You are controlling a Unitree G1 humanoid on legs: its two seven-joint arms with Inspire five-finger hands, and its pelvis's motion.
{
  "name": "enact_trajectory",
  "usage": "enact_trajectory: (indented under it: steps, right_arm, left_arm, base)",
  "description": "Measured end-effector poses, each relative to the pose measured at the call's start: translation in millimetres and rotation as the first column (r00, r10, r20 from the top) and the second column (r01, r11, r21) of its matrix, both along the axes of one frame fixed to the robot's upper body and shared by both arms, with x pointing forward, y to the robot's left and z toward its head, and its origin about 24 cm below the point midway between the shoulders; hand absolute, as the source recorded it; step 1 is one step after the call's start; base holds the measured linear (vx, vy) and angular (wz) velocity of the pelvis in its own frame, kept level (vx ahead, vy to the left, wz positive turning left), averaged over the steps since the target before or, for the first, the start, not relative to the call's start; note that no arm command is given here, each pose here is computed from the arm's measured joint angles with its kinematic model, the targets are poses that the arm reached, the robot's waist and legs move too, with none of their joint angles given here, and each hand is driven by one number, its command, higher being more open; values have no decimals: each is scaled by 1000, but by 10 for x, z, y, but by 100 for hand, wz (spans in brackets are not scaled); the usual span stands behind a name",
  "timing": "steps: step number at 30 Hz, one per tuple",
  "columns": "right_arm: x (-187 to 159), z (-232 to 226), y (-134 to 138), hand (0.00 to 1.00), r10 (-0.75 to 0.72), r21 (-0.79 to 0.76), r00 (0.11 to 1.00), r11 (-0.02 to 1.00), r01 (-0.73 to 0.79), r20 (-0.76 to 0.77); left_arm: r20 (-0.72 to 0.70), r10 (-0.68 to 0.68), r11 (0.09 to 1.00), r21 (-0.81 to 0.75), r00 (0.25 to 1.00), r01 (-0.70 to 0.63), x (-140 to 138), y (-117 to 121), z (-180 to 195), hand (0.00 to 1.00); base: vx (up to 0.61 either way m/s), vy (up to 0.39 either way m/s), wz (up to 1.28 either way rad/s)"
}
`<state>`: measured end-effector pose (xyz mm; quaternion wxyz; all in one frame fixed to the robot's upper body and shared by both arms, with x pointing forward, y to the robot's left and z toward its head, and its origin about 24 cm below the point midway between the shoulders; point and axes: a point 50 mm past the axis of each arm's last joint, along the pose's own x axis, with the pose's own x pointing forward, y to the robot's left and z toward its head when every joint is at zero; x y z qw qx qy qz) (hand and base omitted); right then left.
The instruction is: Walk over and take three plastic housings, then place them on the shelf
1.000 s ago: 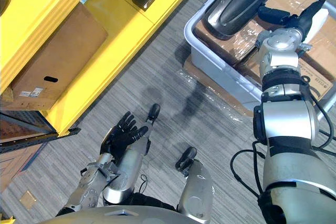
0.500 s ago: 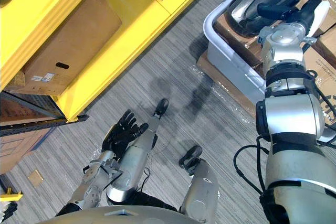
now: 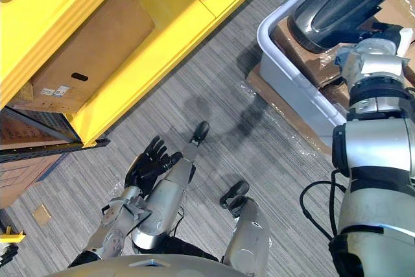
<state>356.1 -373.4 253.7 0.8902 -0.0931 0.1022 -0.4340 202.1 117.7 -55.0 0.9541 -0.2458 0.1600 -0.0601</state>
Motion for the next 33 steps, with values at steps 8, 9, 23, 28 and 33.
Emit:
enact_trajectory:
  steps: [8,9,23,28,33]
  right_arm:
    - [-47,-155,-59,0,-5,112,1000,994,6,-12]
    - [-52,-162,-65,0,-7,123,1000,992,8,-6]
    - [-54,-838,29,0,-8,110,991,994,23,-132]
    - [-39,-660,35,0,-104,-124,990,988,91,-100]
    - [9,-362,200,0,-71,-411,997,909,70,13]
  left_arm:
    - [-10,9,1000,18,1000,-9,-10,62,-21,100]
    - [-10,12,1000,19,1000,-12,-9,66,-19,100]
    - [33,94,994,61,995,-96,-26,408,100,100]
    - [77,94,993,58,993,-98,-54,450,199,100]
    - [216,42,995,83,976,-61,26,458,504,100]
  base:
    - [9,-46,-5]
    - [25,-40,-4]
    - [-8,-21,-7]
    - [3,-27,-18]
    - [47,-46,-17]
